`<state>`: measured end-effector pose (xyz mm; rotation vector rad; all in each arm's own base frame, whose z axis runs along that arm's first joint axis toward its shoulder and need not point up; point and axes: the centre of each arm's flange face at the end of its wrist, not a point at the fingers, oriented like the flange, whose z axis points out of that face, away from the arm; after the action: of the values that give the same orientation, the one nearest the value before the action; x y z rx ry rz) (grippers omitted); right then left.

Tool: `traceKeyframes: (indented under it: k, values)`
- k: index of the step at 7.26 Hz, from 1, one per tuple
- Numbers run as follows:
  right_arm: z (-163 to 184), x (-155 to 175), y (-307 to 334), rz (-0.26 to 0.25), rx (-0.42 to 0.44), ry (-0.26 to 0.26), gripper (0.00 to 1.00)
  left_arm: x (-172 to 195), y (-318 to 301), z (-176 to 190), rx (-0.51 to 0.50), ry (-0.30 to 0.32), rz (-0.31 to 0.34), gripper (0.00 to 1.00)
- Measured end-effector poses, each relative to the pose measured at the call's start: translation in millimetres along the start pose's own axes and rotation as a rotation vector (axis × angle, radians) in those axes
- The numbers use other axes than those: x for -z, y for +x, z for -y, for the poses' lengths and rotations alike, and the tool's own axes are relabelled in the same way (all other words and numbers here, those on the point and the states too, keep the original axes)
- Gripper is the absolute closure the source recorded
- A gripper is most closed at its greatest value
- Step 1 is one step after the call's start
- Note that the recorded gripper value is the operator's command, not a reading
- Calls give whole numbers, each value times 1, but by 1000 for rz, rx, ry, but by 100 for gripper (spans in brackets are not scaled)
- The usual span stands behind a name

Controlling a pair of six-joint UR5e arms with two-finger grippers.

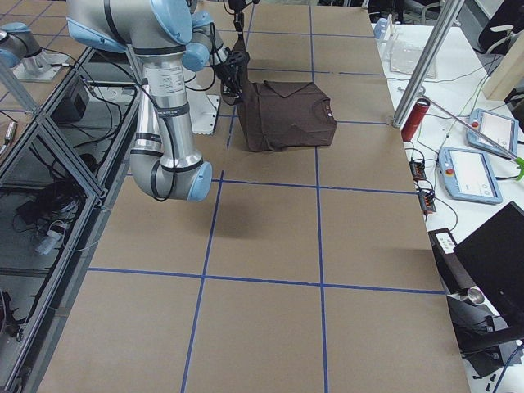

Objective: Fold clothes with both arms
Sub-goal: 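Lift the hem with both grippers and fold it toward the collar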

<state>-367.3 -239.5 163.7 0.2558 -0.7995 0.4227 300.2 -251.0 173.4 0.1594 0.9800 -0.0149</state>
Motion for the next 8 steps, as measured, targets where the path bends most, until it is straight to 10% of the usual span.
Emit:
traceKeyframes:
  k: [4, 8]
  values:
    - [99, -47, -40, -53, -34, 90, 100, -34, -7, 117, 11, 146, 130, 100]
    - [172, -203, -80, -42, -41, 139, 100, -139, -43, 218, -3, 185, 225, 100]
